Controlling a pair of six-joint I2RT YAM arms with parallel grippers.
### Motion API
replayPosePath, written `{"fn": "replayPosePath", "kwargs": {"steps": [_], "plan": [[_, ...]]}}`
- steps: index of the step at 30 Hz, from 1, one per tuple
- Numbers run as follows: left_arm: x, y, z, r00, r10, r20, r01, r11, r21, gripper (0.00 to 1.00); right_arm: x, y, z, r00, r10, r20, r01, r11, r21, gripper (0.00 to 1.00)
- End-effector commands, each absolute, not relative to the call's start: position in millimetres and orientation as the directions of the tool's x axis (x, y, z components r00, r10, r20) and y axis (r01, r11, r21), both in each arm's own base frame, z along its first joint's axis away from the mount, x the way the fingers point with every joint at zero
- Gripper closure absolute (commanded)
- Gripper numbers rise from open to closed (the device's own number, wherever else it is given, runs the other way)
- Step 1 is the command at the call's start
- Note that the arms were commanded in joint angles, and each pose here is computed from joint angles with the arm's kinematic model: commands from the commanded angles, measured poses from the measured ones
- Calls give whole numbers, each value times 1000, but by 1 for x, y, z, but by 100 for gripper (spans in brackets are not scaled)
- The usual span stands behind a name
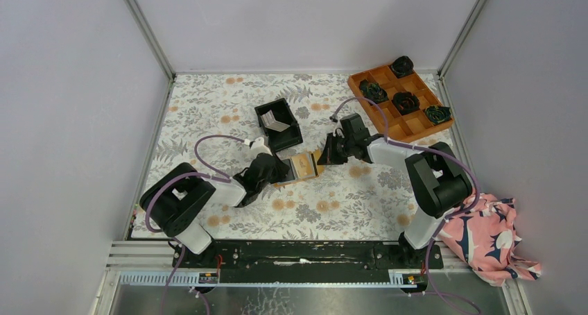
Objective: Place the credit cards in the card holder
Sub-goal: Turn over the card slot in the card holder.
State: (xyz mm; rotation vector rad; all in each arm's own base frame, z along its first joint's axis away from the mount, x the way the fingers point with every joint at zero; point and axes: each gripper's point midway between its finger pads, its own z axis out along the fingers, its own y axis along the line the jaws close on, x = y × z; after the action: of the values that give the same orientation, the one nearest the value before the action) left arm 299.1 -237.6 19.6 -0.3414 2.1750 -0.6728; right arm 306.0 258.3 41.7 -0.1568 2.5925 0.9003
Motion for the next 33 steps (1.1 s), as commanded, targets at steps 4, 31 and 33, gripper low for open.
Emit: {"fn": "replayPosePath", "kwargs": {"steps": [4,31,33], "plan": [[271,-210,-30,-718,-352,-601,-81,899,-430,78,311,267,56,-916,90,-392,-227,688,689,100],[270,-205,-25,-705,-359,-611,-87,900,-427,80,314,290,97,-907,145,-395,-270,520,810,100],[270,-205,-22,-701,-360,-615,-85,899,-429,81,314,294,98,-908,137,-395,-275,516,811,100]]}}
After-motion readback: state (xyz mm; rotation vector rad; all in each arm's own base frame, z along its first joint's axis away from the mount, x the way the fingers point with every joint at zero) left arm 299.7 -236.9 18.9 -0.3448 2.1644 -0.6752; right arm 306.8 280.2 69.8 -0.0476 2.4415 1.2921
